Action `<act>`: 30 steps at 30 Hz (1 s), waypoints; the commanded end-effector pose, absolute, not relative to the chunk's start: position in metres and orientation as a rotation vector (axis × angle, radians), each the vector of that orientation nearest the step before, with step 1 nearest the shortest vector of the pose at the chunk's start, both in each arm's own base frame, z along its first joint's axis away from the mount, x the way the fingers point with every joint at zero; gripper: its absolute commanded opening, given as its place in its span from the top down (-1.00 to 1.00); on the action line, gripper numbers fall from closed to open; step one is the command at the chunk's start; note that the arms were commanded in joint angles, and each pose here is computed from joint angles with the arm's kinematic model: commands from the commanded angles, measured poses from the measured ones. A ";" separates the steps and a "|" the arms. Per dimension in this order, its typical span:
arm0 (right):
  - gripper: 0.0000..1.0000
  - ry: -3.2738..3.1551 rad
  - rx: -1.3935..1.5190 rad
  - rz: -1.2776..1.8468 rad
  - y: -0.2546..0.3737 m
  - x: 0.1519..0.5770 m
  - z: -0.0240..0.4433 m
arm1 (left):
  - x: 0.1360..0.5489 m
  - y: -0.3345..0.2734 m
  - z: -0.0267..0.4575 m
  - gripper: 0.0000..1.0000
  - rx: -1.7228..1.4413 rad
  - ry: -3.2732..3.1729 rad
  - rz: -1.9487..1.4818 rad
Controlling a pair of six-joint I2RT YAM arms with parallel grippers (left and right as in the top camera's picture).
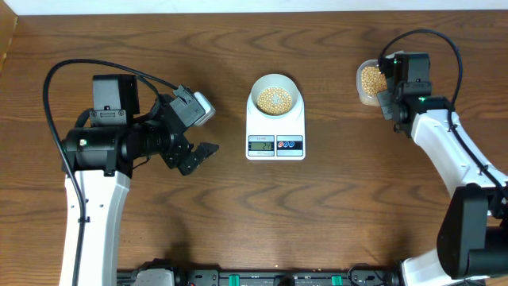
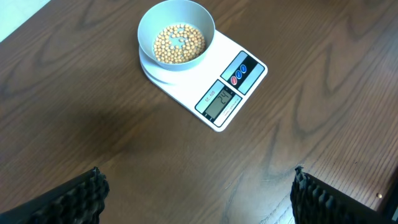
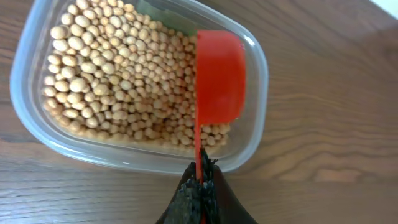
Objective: Scoop item into bowl and weigh 50g on scale
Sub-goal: 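Lower the red scoop into the soybean tub with the right gripper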
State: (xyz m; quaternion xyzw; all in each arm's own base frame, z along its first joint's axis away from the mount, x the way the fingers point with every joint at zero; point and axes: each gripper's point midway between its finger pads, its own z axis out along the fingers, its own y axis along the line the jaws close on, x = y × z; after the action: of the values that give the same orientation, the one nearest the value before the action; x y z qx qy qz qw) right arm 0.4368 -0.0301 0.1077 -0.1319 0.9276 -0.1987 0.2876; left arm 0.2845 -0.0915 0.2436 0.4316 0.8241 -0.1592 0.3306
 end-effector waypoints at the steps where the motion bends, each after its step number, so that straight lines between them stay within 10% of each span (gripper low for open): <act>1: 0.98 2.442 -0.383 -0.599 -0.027 0.436 0.122 | 0.287 -0.090 0.246 -0.92 1.114 2.165 -0.412; 30: 0.98 2.521 -0.416 -0.378 -0.019 0.427 0.102 | 0.287 -0.090 0.246 -0.92 1.114 2.165 -0.412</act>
State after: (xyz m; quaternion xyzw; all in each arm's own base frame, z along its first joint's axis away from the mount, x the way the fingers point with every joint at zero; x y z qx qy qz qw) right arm 0.4270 -0.0223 0.0984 -0.1617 0.9366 -0.1583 0.2675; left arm 0.2844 -0.0915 0.2436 0.4316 0.8241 -0.1593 0.3304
